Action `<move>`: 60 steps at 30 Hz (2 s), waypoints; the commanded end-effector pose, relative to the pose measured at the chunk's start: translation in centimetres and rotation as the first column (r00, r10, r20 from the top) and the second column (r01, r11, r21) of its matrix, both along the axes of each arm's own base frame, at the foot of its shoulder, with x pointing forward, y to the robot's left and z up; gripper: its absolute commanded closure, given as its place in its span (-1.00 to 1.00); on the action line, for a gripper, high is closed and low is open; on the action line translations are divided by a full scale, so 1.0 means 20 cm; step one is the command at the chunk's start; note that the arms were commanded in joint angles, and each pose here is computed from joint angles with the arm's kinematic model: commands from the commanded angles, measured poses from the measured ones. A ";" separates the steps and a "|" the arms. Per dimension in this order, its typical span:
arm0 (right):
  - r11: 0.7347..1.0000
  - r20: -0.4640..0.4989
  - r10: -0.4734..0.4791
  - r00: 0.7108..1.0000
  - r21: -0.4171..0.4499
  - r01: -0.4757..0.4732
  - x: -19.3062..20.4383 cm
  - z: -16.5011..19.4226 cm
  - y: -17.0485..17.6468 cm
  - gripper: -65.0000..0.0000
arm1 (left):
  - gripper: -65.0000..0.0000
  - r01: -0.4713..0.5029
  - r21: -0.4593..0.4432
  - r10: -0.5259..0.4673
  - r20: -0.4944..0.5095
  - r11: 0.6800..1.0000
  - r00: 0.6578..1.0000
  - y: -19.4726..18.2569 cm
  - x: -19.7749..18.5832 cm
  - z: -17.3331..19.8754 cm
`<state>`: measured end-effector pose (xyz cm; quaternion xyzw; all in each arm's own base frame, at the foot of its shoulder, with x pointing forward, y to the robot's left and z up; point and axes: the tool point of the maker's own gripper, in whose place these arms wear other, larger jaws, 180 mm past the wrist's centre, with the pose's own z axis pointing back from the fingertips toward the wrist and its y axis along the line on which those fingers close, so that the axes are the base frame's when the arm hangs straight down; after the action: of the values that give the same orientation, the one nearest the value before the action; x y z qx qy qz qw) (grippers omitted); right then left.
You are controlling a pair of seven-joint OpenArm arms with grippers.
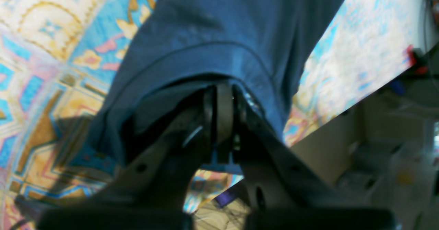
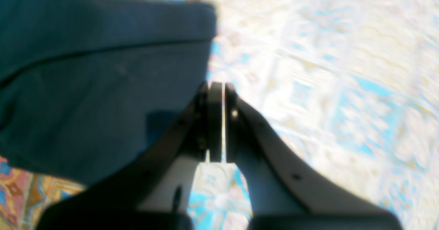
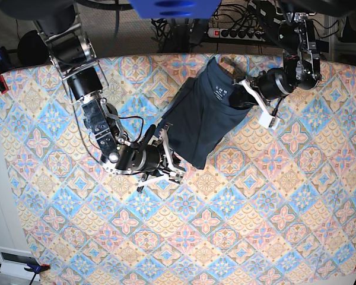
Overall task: Layout the t-shirt on the table in an organized manner, then fold the t-shirt properly
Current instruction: 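Press and flatten the folded shirt with both grippers, then fold the shirt bundle over again with both grippers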
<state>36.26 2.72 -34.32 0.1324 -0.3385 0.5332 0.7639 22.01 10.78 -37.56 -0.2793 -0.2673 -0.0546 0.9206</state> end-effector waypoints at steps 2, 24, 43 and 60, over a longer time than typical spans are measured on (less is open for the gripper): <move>0.996 0.078 0.029 0.997 0.079 -0.035 0.10 0.19 0.13 0.96 | 1.00 0.026 0.041 -0.028 0.043 0.999 0.999 -0.02 0.06 0.03; 0.926 -0.045 0.217 0.975 -0.308 -0.220 0.04 -0.36 0.24 0.96 | 1.00 -0.005 0.098 -0.004 0.086 0.995 0.996 0.04 0.30 -0.02; 0.965 0.020 -0.122 0.992 -0.233 0.124 0.35 -0.20 -0.34 0.97 | 1.00 -0.101 -0.014 0.100 0.317 0.995 0.943 0.14 0.57 0.40; 0.938 -0.011 -0.296 0.955 -0.193 0.289 0.39 -0.20 -0.58 0.97 | 1.00 -0.017 -0.241 0.060 0.171 0.970 0.983 -0.29 0.26 0.28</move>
<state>42.68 -8.74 -40.05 0.0267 -0.2647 0.4433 0.8560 26.60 5.43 -33.38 -0.3657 -0.3369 -0.0246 0.8672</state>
